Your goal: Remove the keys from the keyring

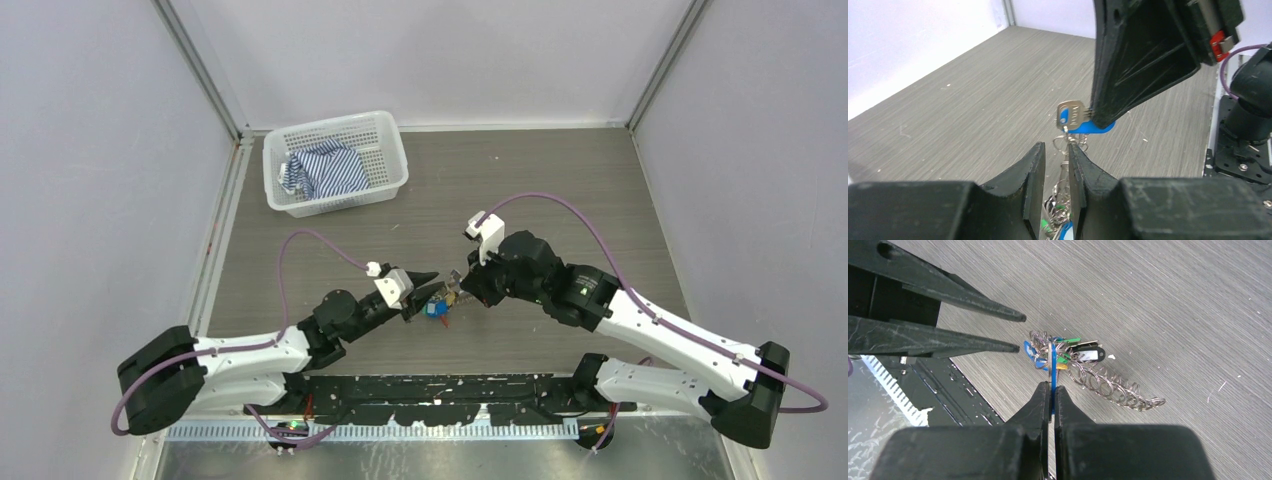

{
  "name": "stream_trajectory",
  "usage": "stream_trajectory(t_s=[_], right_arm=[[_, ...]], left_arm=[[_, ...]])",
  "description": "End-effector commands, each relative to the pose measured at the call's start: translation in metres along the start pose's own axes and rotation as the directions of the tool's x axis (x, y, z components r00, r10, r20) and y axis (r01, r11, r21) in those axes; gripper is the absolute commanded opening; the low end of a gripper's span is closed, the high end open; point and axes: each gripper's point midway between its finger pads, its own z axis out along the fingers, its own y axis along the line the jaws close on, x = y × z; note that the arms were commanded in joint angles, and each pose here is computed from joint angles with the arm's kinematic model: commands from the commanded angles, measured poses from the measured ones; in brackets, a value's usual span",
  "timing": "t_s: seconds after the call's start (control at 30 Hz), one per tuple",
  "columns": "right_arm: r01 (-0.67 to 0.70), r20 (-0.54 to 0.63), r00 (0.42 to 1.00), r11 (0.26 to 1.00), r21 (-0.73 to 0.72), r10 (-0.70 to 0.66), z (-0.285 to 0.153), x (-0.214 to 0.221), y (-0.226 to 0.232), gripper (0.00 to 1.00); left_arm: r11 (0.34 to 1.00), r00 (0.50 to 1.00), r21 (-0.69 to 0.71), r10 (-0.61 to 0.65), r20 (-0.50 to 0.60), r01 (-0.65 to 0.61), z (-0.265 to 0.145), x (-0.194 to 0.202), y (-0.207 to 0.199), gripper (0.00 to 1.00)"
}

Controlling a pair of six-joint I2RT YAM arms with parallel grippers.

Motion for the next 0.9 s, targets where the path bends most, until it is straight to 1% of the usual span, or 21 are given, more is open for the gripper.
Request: stream_trajectory(t_s=[0.0,0.07,0.17,0.4,0.47,0.57,0.63,0.73,0.87], right_arm=[[0.010,0.149,0.989,0.999,-0.051,-0.002,-0.020,-0.040,0.011,0.01],[0.014,0.154,0.988,0.998,-0.057,-0.005,-0.022,-0.039,0.012,0.01],[0.014,0.170,0.985,0.998,-0.063,-0.003,-0.027,-0.040,0.012,0.01],[0.027,0.171,0.985,0.993,-0.116,-0.007,-0.031,-0.038,0.021,0.01],[0.029,0.169,0.986,0.992,-0.122,-0.008,-0.032,-0.037,0.022,0.01],[0.032,0.171,0.985,0.990,-0.135,-0.009,-0.033,-0.037,0.024,0.01],[0.033,0.175,0.985,0.990,-0.140,-0.008,-0.034,-0.038,0.025,0.01],[0.035,0.176,0.984,0.989,-0.143,-0.010,-0.035,-0.038,0.026,0.01],[0.038,0.182,0.983,0.989,-0.146,-0.011,-0.038,-0.040,0.026,0.01]], left_arm=[[0.996,0.997,-0.076,0.042,-0.062,-0.047,0.001,0.001,0.016,0.25],[0.993,0.997,-0.109,0.032,-0.066,-0.039,0.003,0.002,0.021,0.25],[0.993,0.997,-0.113,0.010,-0.070,-0.018,0.009,0.004,0.023,0.25],[0.996,0.998,-0.064,-0.063,-0.009,0.062,0.015,-0.004,0.026,0.25],[0.994,0.996,-0.075,-0.082,0.017,0.084,0.013,-0.010,0.036,0.25],[0.991,0.995,-0.081,-0.102,0.017,0.103,0.012,-0.015,0.050,0.24],[0.991,0.992,-0.051,-0.122,0.038,0.124,0.013,-0.019,0.049,0.25],[0.986,0.983,0.037,-0.167,0.072,0.165,0.015,-0.024,0.038,0.25],[0.976,0.977,0.139,-0.184,0.106,0.169,0.012,-0.027,0.021,0.25]])
